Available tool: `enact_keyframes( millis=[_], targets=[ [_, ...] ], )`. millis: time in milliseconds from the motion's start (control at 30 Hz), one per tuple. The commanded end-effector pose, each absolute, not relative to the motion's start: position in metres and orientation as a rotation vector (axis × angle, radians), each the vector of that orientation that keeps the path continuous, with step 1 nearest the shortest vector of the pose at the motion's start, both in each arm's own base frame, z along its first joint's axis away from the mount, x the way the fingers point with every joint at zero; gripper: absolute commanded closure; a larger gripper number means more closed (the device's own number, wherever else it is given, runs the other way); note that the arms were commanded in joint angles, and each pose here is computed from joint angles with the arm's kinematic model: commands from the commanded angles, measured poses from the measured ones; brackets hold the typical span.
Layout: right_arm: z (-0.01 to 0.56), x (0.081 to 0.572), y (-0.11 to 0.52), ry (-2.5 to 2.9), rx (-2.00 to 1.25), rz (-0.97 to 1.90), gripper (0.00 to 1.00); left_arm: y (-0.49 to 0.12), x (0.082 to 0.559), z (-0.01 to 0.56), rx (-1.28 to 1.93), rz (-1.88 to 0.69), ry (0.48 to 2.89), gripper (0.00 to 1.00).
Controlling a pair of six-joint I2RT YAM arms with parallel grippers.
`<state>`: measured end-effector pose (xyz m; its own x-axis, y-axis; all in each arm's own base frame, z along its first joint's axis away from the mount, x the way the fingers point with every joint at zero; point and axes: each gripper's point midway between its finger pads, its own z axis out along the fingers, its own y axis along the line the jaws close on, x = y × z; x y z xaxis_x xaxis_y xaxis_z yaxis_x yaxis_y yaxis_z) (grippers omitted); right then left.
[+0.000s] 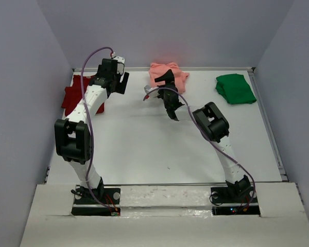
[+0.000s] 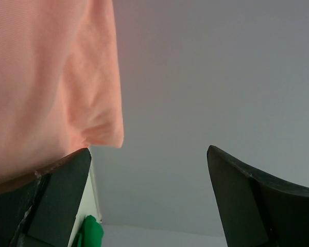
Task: Fold and stack the t-shirts
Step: Smooth out wrinkles on the folded tshirt
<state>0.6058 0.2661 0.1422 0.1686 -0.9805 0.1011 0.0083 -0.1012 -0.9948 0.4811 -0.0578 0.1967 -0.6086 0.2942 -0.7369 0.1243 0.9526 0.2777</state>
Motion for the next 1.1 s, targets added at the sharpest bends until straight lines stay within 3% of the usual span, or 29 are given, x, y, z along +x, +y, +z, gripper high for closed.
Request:
enact_keyframes(
  millis=[0, 667, 900, 1067],
  targets=[
    [0.156, 0.607, 0.272, 1.072, -1.302, -1.092, 0.00, -0.063, 0.481, 0.217, 0.303, 0.215, 2.170, 0.01],
    [0.072, 0.571, 0.254, 1.376, -1.487, -0.851, 0.00, -0.069, 0.473, 0.210, 0.343, 0.173, 2.186, 0.01],
    [0.082, 0.572, 0.255, 1.390, -1.470, -0.841, 0.00, -0.070, 0.472, 0.212, 0.348, 0.166, 2.184, 0.01],
    [0.127, 0.584, 0.255, 1.349, -1.363, -0.901, 0.00, -0.071, 0.470, 0.219, 0.346, 0.159, 2.170, 0.01]
  ],
)
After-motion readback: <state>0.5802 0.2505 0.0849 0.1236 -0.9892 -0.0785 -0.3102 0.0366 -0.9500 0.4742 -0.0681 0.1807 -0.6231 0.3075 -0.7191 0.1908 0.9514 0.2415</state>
